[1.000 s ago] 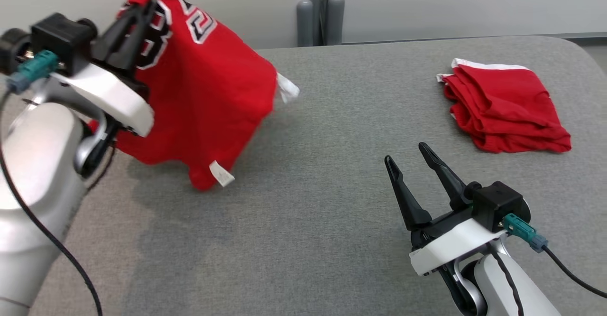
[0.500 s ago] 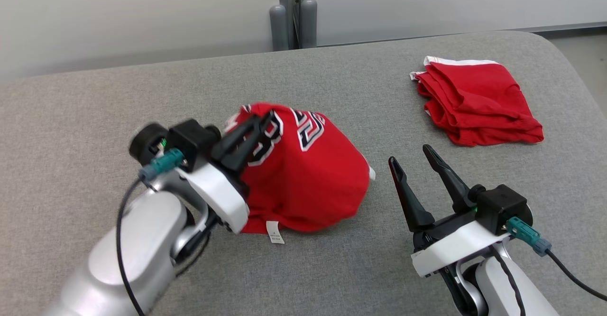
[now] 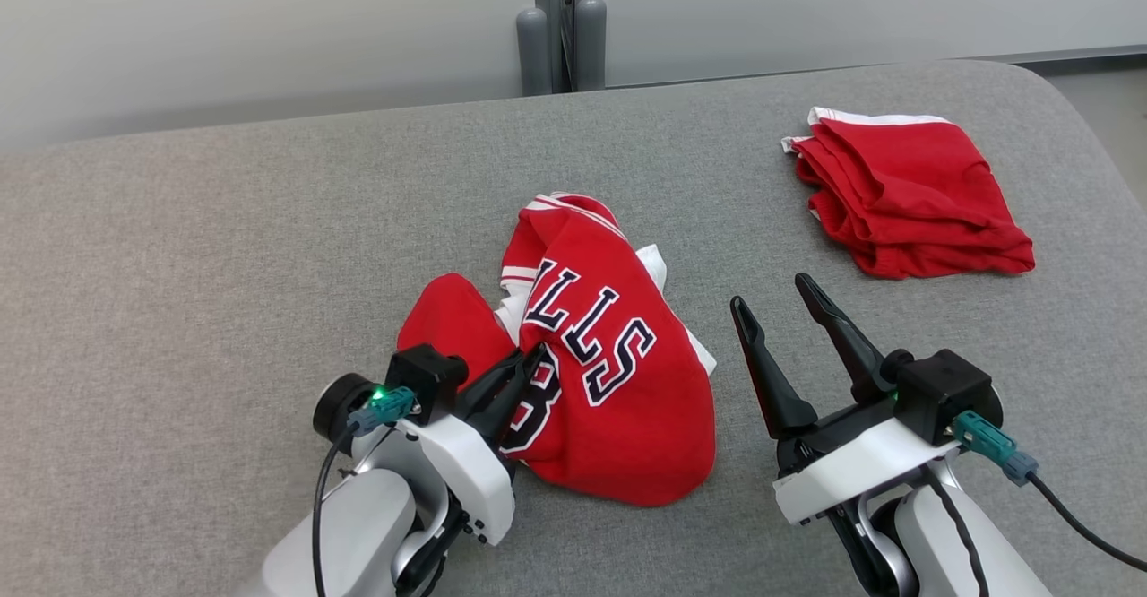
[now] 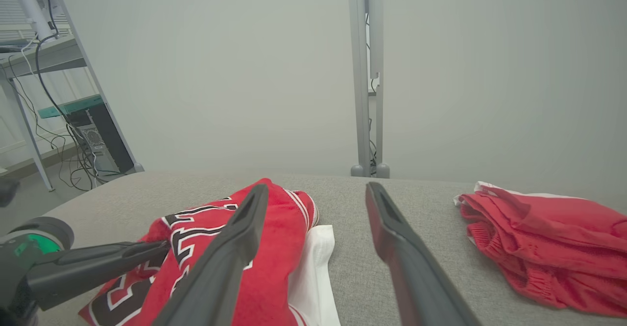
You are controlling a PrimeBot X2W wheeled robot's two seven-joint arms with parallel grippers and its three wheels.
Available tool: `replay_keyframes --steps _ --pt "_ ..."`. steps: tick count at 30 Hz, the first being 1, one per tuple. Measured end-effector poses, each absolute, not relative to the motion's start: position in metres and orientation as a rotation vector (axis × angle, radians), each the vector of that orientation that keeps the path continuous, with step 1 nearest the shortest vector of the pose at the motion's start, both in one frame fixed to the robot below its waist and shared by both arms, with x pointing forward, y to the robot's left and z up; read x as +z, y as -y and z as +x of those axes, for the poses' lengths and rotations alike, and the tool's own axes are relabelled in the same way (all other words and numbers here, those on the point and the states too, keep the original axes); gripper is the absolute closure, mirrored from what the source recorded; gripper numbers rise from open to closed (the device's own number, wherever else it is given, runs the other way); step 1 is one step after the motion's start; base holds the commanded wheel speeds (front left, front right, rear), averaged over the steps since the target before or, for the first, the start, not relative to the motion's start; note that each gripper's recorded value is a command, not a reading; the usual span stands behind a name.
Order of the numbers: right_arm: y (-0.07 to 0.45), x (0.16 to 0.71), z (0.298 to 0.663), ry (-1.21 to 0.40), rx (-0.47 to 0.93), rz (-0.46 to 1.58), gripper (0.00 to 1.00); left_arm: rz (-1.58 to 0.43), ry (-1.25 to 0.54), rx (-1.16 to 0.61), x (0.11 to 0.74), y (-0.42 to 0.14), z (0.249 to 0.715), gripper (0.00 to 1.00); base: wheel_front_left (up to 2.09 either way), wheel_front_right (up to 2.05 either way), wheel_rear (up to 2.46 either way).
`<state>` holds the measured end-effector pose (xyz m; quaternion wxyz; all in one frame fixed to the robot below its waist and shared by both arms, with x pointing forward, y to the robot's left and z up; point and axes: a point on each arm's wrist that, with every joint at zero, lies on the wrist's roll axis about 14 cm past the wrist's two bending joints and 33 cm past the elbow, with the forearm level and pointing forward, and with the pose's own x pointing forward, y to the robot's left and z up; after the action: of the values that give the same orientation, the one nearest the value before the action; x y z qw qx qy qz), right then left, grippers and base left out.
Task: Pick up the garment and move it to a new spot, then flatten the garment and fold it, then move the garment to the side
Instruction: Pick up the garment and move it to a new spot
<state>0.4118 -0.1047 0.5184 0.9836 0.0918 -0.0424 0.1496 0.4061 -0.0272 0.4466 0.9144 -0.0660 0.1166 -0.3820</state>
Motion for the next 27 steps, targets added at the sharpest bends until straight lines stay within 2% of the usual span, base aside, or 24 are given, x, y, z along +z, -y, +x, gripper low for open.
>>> replay_keyframes --steps 1,2,11,21,27 --pt "0.104 0.519 0.412 0.087 0.302 0.185 0.00 -0.139 -0.249 -0.782 0.444 0.028 0.405 0.44 0.00 0.00 0.00" --pt "0.104 0.519 0.411 0.087 0.304 0.184 0.00 -0.142 -0.254 -0.778 0.443 0.028 0.404 0.00 0.00 0.00 0.00" --pt "0.100 0.529 0.407 0.113 0.315 0.192 0.00 -0.178 -0.110 -0.715 0.484 0.018 0.411 0.00 0.00 0.00 0.00" --pt "0.098 0.537 0.402 0.137 0.318 0.203 0.00 -0.133 0.068 -0.555 0.525 -0.025 0.413 0.00 0.00 0.00 0.00" --pt "0.100 0.538 0.396 0.141 0.309 0.210 0.00 -0.137 0.097 -0.445 0.530 -0.057 0.405 0.00 0.00 0.00 0.00"
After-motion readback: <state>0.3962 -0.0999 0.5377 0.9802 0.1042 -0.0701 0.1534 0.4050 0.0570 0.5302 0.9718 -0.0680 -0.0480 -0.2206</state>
